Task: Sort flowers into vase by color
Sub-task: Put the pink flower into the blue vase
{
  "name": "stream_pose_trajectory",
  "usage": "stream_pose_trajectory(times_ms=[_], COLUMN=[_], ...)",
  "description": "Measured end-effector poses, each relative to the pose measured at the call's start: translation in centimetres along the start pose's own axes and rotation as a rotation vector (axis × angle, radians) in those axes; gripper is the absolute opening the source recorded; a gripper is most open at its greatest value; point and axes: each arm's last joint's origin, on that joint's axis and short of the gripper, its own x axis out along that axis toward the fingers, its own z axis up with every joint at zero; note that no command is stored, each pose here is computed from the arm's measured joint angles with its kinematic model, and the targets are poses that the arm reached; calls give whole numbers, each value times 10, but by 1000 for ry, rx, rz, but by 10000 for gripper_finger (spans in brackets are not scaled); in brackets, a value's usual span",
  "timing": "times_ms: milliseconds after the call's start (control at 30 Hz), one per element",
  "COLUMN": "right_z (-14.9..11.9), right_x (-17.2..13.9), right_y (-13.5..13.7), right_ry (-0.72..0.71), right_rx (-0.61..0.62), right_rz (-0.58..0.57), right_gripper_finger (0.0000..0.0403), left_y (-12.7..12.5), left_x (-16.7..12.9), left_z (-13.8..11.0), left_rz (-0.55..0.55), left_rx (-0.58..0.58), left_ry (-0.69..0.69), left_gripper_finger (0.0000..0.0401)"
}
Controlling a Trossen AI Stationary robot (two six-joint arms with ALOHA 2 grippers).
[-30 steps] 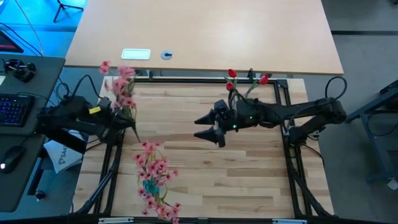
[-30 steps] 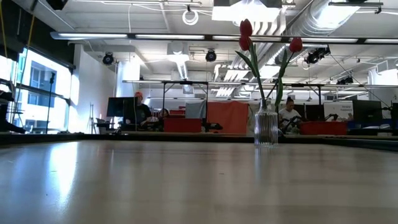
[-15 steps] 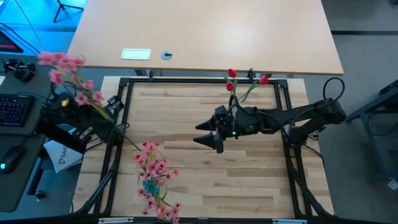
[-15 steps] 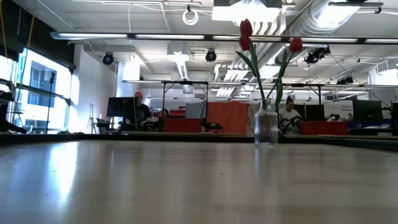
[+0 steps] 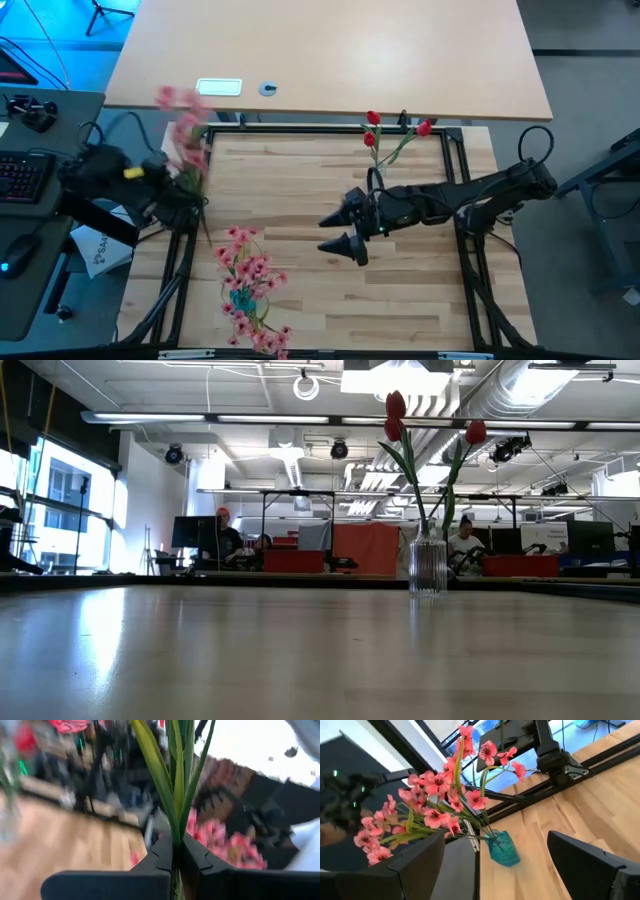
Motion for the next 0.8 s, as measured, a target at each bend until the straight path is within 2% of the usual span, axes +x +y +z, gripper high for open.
stream_pose_trajectory(times_ms=[67, 200, 267, 367, 533, 633, 800], right_z=[-1, -4, -4, -5, -4, -5, -7], right_x=[0, -1, -2, -3, -5, -6, -5], right_y=[2, 7, 9, 12, 16, 17, 17], right_ry=[-10, -64, -116, -192, -317, -373, -400], right_rx=[33, 101, 137, 178, 251, 287, 334], right_rz=[-7, -62, -107, -167, -243, -289, -308], right_gripper_finger=[348, 348, 348, 348, 348, 348, 348], left_y=[1, -8, -10, -11, -10, -5, 4], left_x=[11, 28, 25, 10, -13, -11, 9], left_z=[-6, -6, -9, -14, -16, -29, -61], left_rz=[-34, -311, -389, -450, -557, -615, -750], left_rx=[-29, 32, 39, 19, 10, 9, -52], left_ry=[72, 11, 12, 48, -13, -67, -258], left_gripper_finger=[0, 0, 0, 0, 0, 0, 0])
